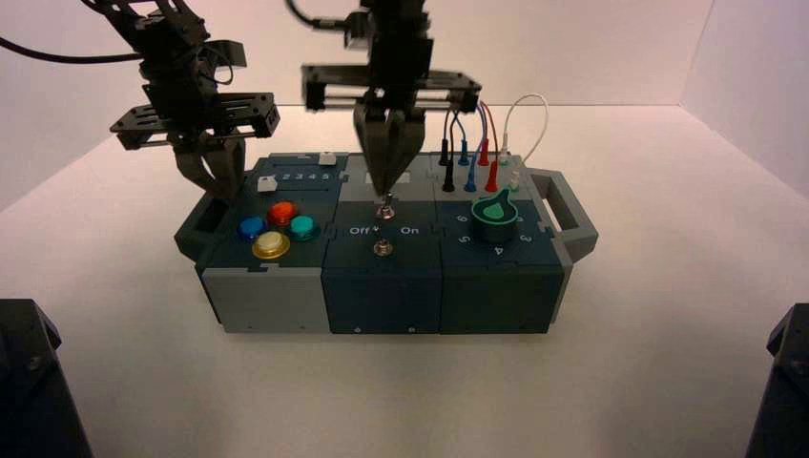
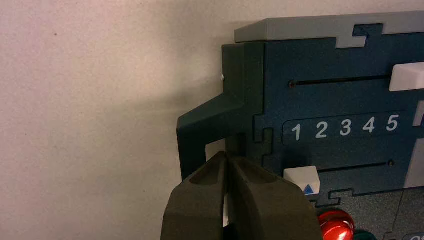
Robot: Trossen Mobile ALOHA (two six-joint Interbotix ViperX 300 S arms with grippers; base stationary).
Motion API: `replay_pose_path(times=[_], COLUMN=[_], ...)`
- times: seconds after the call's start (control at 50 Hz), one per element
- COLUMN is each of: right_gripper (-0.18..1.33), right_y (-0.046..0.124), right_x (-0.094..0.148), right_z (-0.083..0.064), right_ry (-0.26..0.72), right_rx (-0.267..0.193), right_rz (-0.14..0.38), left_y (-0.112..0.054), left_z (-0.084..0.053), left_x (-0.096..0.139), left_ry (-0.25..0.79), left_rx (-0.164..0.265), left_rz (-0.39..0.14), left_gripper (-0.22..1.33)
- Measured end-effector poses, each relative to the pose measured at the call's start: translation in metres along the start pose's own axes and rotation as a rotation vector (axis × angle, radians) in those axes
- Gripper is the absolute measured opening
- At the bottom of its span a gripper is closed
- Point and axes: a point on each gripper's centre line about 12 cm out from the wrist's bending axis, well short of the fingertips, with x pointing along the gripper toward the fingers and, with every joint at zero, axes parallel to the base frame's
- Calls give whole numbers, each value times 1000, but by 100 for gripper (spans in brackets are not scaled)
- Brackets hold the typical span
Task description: Flip the top switch on with the right gripper.
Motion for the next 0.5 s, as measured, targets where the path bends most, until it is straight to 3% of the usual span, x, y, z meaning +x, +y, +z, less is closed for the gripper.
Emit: replay_pose_path(times=[0.12, 0.28, 0.5], right_gripper=[-15, -15, -14], right_y=[3, 6, -7], right_x=[-15, -29, -38], right_z=[-4, -25, -44], right_ry=[-47, -71, -91], right_rx=[-25, -81, -92], right_rz=[24, 37, 45], left_y=[0, 1, 1], left_z=[-1, -1, -3], left_x=[0, 1, -1], left_ry=[-2, -11, -38], left_rx=[-2, -1, 4], left_rz=[-1, -1, -3], left_gripper=[-17, -17, -16])
